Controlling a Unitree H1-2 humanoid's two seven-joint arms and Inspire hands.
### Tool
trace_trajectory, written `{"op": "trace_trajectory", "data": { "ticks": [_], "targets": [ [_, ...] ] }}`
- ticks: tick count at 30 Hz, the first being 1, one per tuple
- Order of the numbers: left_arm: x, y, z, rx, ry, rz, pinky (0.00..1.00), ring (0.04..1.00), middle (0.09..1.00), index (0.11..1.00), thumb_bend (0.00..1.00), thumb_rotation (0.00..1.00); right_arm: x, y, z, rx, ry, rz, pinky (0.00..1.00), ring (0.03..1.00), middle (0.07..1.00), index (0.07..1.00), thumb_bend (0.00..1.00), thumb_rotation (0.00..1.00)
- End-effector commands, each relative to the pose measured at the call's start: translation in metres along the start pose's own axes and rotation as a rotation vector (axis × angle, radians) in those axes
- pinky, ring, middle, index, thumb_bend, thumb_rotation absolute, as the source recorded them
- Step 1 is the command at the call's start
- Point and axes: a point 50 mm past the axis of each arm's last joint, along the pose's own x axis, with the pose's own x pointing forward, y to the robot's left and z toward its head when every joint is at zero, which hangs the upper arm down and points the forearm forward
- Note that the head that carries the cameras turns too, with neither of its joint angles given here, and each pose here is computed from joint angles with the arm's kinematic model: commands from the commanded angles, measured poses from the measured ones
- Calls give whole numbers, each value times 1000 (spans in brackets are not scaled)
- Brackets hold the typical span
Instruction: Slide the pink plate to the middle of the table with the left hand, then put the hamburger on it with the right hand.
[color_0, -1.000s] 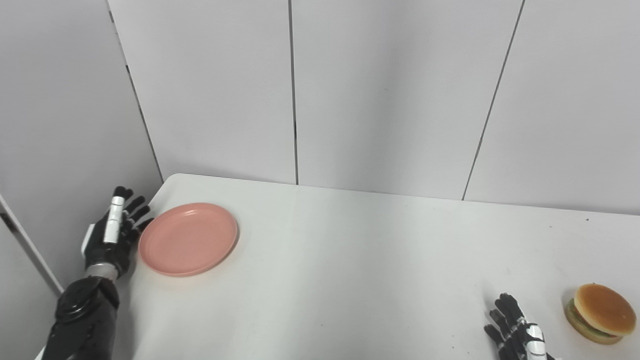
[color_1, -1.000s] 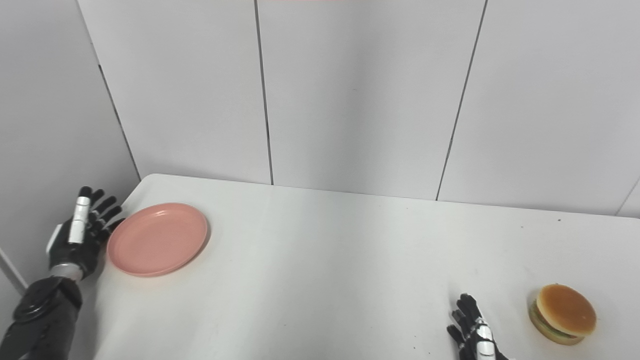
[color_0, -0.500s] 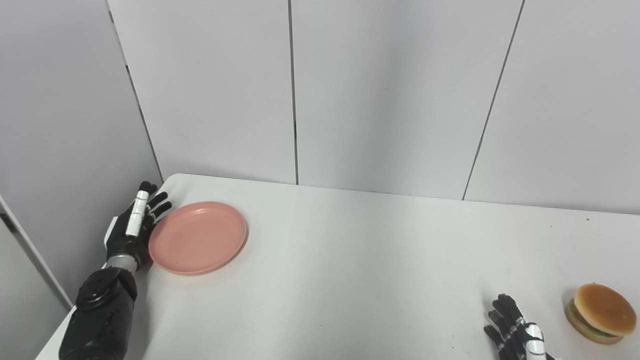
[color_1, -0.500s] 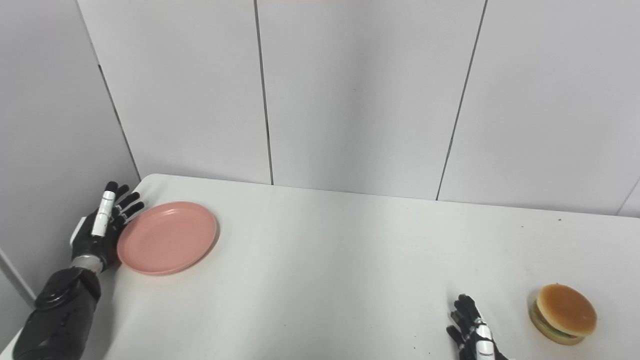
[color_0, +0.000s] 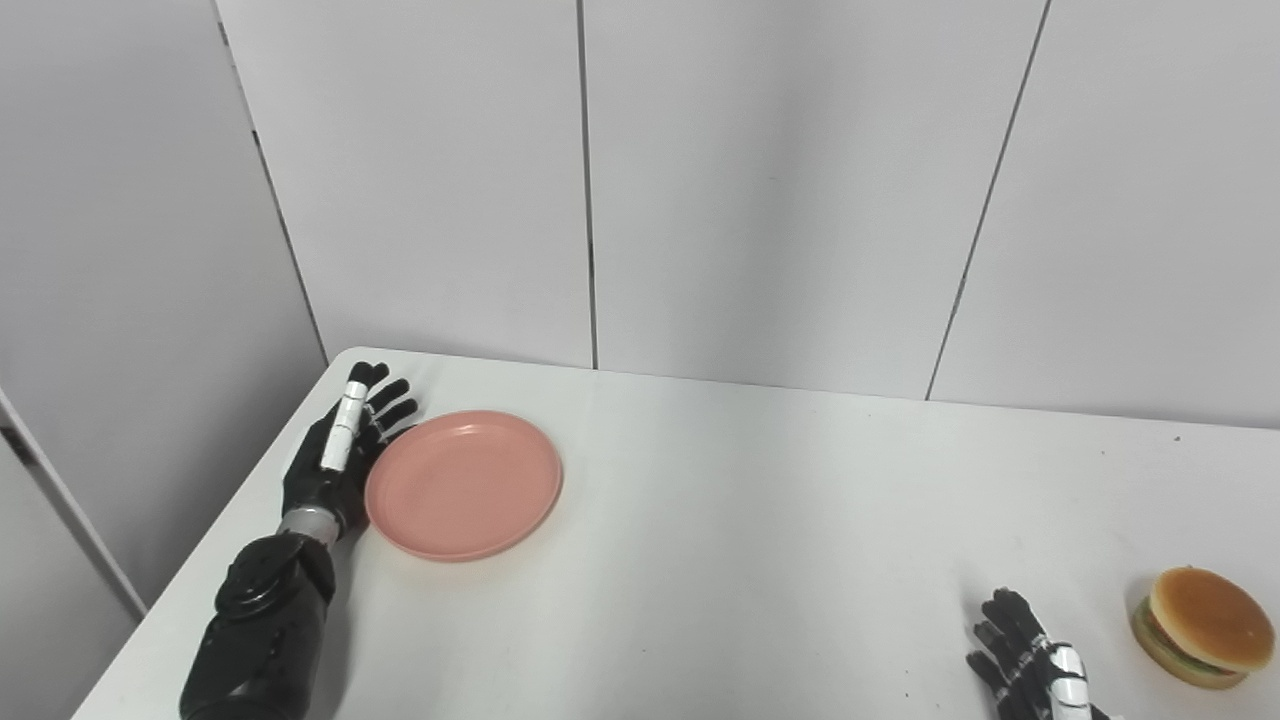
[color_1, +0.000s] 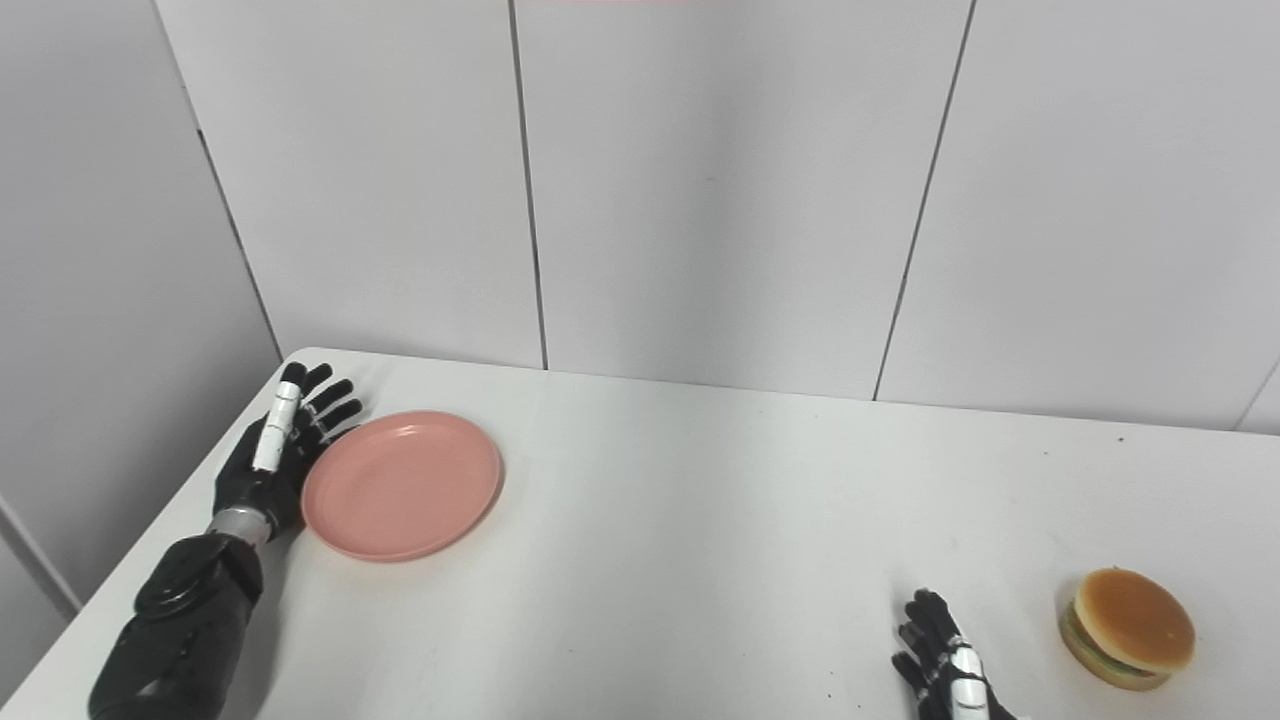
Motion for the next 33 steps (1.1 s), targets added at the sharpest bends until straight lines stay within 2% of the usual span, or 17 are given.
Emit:
{"op": "trace_trajectory", "data": {
  "ticks": [1,7,14,25,33],
  "targets": [
    [4,-15,5,7,-10,-44,747,852,853,868,967,709,-23,2,-13,4,78,-6,904,917,908,883,745,1000],
    [3,-36,-11,26,9,-82,760,851,840,852,939,716,-23,6,-13,7,80,-5,905,918,906,883,752,1000],
    [-2,-67,-27,50,40,-143,765,855,836,841,966,724,-24,10,-12,7,81,-5,876,900,889,868,767,1000],
    [-9,-103,-32,68,52,-187,832,853,830,826,978,748,-26,19,-10,5,77,-4,839,881,875,848,778,1000],
    [-19,-131,-32,10,57,-206,858,860,828,820,970,763,-29,31,-6,-7,75,6,815,867,863,829,792,1000]
  ]
}}
